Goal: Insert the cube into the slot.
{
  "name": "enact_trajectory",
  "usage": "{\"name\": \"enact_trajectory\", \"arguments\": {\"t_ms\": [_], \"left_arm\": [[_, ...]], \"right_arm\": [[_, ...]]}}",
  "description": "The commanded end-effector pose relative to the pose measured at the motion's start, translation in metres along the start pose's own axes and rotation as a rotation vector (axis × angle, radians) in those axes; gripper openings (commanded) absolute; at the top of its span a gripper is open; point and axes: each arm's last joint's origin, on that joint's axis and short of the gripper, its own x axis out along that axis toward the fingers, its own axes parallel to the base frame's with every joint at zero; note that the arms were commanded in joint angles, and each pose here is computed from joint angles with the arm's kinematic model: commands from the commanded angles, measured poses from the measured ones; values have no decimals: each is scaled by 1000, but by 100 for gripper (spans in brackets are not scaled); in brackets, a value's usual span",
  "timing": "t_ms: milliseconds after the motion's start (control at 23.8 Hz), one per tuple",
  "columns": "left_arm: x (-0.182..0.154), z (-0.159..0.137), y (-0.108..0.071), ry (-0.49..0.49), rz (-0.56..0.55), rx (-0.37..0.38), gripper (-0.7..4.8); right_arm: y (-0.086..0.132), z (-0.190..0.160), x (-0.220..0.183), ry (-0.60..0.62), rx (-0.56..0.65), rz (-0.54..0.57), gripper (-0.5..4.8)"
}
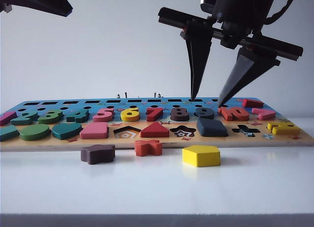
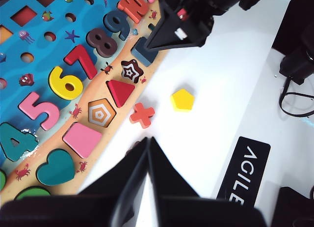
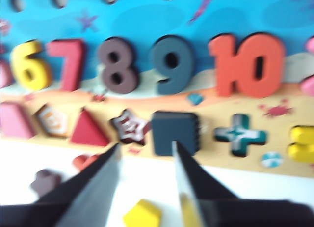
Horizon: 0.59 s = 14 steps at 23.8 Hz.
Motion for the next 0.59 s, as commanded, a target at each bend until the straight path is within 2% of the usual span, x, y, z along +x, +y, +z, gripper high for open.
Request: {"name": "enact_trajectory", "arguments": {"t_ms": [42, 84, 126, 210, 589], "left_arm": [[-1, 2, 0, -20, -3, 19, 17], [-1, 2, 0, -20, -3, 19, 17], [-1, 2, 0, -20, -3, 19, 17], [-1, 2, 0, -20, -3, 19, 17], [-1, 2, 0, -21, -3, 20, 17]], "right_arm": [[7, 2, -7, 15, -10, 129, 45], [8, 3, -7, 25, -11, 166, 5], [10, 3, -7, 30, -12, 196, -8], [12, 5, -5, 14, -11, 208, -8], [7, 3, 12, 57, -4, 98, -8]]}}
